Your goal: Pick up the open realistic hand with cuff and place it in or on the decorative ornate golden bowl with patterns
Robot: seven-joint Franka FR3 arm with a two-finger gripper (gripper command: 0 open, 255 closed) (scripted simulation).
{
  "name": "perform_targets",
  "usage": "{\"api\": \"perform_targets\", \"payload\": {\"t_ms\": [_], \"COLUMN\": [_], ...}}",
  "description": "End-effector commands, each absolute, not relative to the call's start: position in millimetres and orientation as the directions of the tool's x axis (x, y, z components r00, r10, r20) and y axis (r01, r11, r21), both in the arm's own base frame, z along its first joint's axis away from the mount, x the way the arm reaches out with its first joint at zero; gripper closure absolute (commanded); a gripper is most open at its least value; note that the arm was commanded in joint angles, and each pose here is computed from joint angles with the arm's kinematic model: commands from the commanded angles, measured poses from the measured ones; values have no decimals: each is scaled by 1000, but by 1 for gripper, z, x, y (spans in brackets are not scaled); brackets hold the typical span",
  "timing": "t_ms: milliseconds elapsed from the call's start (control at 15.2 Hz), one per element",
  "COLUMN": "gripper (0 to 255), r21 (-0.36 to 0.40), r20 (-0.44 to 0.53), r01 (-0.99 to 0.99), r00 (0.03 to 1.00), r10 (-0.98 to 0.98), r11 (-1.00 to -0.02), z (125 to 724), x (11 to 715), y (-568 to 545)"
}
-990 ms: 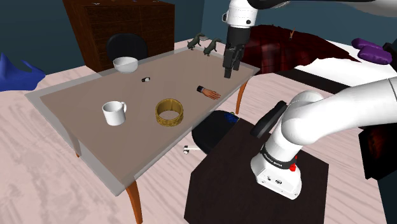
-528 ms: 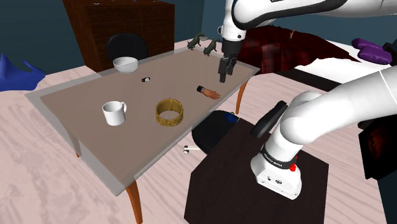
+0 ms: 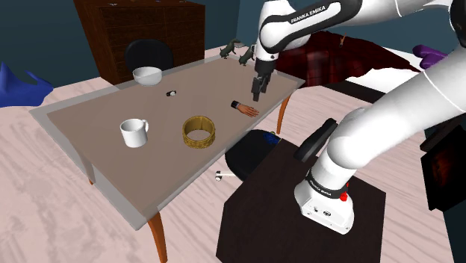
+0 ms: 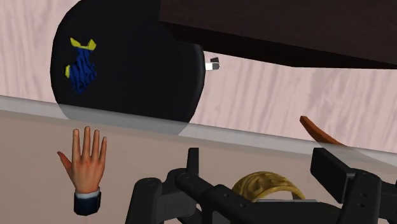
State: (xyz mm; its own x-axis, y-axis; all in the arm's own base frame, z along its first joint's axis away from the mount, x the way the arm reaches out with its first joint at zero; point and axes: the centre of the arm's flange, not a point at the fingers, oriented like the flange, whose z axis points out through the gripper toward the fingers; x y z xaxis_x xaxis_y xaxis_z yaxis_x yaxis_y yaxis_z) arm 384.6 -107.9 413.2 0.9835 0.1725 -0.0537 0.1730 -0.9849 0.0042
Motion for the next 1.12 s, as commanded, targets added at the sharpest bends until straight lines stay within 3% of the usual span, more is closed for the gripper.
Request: {"api": "perform_targets", "payload": {"t_ms": [0,1056], "gripper": [0,0], "r21": [9,39], "r20": [-47,-7], "r01": [181,232], "r00": [983,973], "r10": [180,232], "r11": [-984,-972], "z": [397,274], "x": [398,504], "y": [-126,-251]}}
